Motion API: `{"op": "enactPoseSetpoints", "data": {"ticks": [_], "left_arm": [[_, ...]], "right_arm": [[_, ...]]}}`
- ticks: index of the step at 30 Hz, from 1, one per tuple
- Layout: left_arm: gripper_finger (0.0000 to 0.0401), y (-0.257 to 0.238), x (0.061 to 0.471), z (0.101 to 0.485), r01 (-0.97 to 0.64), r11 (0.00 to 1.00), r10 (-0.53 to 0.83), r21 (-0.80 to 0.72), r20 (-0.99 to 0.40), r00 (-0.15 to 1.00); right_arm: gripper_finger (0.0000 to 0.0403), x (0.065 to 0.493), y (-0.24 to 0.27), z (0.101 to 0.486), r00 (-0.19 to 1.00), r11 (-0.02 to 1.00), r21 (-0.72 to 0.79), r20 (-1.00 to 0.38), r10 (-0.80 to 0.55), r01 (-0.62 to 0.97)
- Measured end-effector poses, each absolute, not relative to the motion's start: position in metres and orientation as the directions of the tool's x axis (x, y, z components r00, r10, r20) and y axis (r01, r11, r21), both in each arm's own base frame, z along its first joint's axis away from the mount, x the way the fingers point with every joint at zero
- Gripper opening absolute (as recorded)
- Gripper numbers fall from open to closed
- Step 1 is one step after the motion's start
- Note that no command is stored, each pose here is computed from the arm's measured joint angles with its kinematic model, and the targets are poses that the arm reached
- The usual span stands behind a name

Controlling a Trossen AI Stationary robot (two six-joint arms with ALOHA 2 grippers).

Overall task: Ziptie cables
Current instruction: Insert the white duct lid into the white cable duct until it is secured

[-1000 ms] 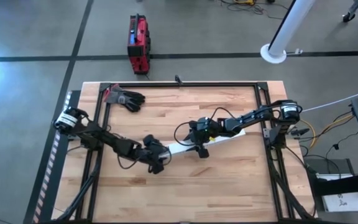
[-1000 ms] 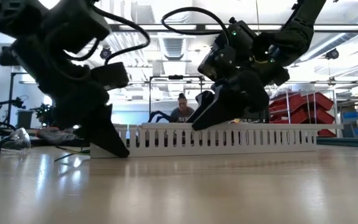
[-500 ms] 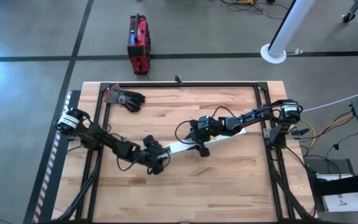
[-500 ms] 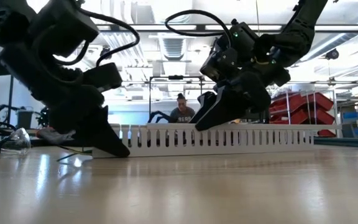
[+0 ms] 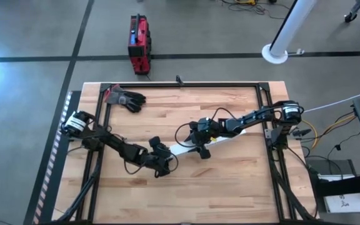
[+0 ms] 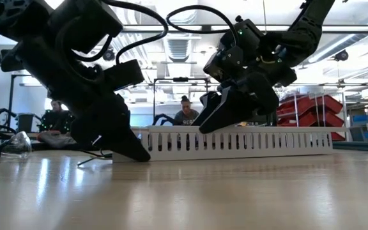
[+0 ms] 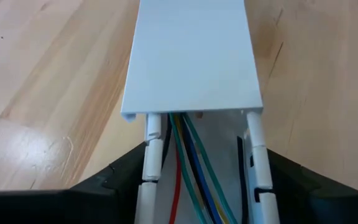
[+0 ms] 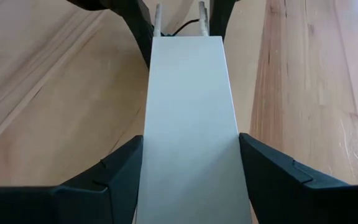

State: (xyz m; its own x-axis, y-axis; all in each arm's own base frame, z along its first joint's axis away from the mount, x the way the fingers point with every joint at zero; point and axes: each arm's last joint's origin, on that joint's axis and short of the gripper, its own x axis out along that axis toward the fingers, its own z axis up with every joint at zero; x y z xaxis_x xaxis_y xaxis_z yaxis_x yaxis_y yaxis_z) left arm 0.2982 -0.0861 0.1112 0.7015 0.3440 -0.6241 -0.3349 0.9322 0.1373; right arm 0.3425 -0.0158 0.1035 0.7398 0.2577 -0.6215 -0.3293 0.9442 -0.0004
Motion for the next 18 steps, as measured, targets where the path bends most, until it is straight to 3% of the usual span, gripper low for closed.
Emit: {"op": "enactPoseSetpoints", "data": {"ticks": [14, 18], "left_arm": [[0.0222, -0.0815, 0.2946, 0.1075, -0.399, 0.916, 0.343, 0.046, -0.607, 0.717], [0.0218, -0.0816, 0.2968, 0.1097, -0.406, 0.913, 0.346, 0.032, -0.588, 0.731]], "right_arm": [[0.0217, 0.3424, -0.0102, 0.1037, 0.702, 0.906, -0.013, -0.637, 0.318, -0.423], [0.0217, 0.3468, -0.0097, 0.1067, 0.731, 0.931, -0.019, -0.626, 0.273, -0.364]]}}
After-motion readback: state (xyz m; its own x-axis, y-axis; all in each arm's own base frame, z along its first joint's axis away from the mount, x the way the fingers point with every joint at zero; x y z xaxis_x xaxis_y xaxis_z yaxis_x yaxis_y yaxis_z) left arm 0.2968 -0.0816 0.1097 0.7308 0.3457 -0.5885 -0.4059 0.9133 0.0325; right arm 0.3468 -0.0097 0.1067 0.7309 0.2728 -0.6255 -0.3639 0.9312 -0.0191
